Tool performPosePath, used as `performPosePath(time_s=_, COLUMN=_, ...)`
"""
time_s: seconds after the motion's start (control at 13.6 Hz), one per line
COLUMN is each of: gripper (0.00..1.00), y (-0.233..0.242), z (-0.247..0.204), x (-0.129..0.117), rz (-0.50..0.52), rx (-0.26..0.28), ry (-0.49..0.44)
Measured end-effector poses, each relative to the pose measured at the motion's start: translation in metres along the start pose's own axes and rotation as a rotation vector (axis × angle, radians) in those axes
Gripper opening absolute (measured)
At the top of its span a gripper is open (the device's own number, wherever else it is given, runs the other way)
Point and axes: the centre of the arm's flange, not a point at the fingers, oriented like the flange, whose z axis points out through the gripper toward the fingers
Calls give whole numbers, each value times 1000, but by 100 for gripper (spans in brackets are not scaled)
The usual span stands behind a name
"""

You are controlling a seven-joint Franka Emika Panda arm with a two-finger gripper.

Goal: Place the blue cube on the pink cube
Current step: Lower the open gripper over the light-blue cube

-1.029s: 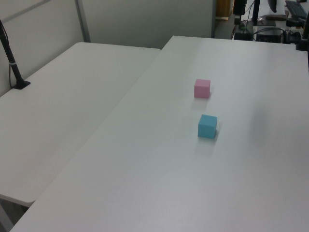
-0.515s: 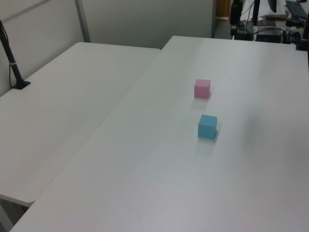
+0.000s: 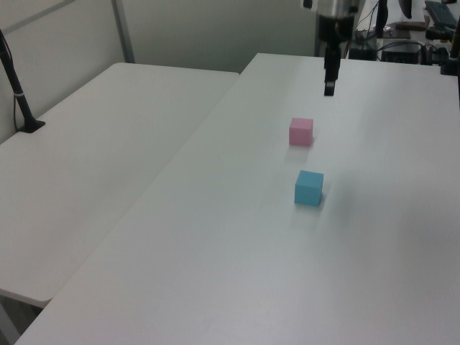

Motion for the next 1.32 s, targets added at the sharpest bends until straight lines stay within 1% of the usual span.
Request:
performPosePath(time_s=0.22, gripper=98, y=-17, z=40, x=12, rz=-3, rx=13, ry=17)
performPosePath(time_s=0.29, gripper=100, y=-34, z=68, x=19, rz=6, rx=20, ry=11)
performPosePath(time_s=0.51, gripper=100, y=-54, z=96, x=25, rz=42, rx=19, ry=47)
performPosePath(time_s=0.74, gripper=100, y=-74, z=130, x=24, rz=71, rx=22, ry=34)
performPosePath(time_s=0.88, gripper=100, y=-76, z=145, x=24, rz=82, rx=18, ry=14)
performPosePath(time_s=1.1, gripper=100, y=-73, z=166, x=19, rz=98, rx=-1, ry=28)
performPosePath(time_s=1.32, gripper=100, y=-75, z=181, x=12, rz=102, rx=-22, ry=8)
